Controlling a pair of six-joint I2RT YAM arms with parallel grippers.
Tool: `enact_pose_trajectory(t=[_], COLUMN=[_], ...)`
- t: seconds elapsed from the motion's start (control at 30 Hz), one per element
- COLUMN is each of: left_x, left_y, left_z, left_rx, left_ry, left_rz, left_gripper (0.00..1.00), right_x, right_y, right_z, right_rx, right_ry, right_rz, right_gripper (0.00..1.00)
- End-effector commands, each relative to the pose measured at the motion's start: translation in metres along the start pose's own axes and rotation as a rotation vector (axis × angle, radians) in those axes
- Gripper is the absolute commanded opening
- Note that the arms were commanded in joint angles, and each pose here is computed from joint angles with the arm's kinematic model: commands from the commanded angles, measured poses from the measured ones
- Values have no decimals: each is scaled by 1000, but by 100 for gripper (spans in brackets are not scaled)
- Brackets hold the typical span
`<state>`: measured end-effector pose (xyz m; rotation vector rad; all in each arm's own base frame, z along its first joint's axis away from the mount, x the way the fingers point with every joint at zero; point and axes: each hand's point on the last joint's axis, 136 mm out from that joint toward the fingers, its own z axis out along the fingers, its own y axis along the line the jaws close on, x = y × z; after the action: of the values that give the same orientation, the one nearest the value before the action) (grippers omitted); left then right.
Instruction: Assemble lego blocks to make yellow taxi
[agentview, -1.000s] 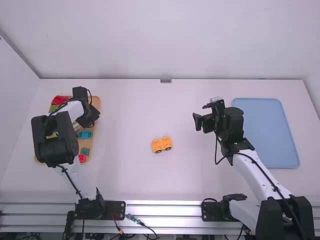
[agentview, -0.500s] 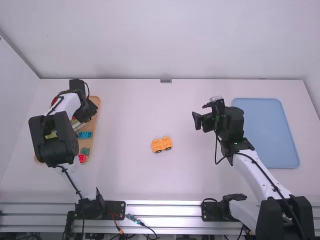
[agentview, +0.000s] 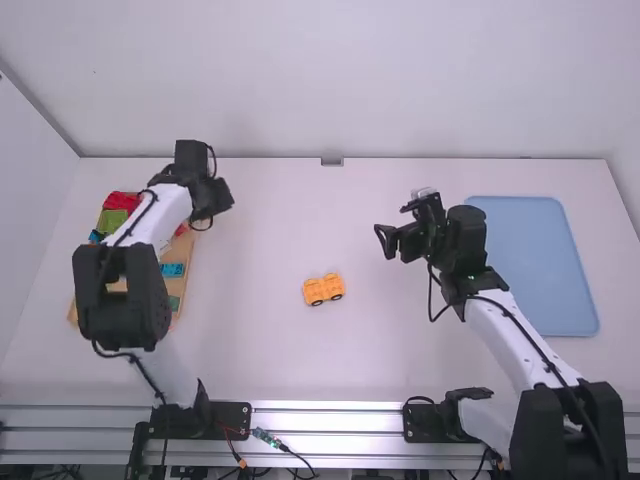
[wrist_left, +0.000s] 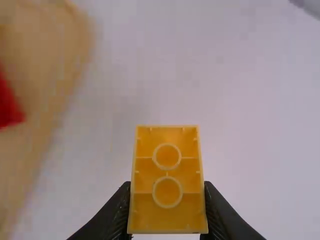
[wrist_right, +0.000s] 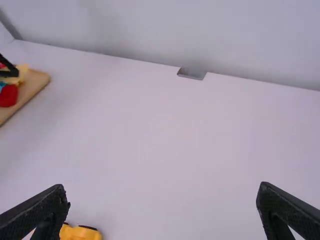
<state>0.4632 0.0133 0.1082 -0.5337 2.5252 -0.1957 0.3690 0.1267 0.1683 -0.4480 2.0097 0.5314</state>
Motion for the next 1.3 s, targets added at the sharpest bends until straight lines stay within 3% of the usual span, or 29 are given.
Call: enact_pose_trajectory(t=[0.0,0.03,0.17,0.2,0.3,0.43,0.63,0.83,1.03,1.27], left_x=[21,24,72,75,99,119,136,148,159,159], left_y=[-51,-57,-116,-119,-137,-146,-150,-152,-160,-166], left_z=[-34,-38,-77,-80,-101,-117,-134,-154,-159,-165], left_rx=[226,255,663,696,923,1122,1254,1331,1361,1373], left_ry=[-16,-19,-28,-30,-66,-85,-168,-243,-242,-283], left_rz=[170,187,371,382,383,403,380,386,425,449], left_gripper=[2,2,2,2,2,2,2,2,2,1], right_x=[-14,-14,-19,-20,-20,-20,-24,-26,-24,-22], right_y=[8,9,43,46,74,92,119,143,150,149], right_z=[8,10,20,20,13,9,19,18,13,-14], right_rx=[-105,-123,-458,-485,-791,-952,-1014,-1049,-1021,-1018], right_ry=[-4,0,2,-1,-58,-79,-62,-53,-73,-181], right_rz=[13,16,11,8,-31,-36,-17,8,106,104], right_gripper=[99,99,99,99,99,95,86,86,86,90])
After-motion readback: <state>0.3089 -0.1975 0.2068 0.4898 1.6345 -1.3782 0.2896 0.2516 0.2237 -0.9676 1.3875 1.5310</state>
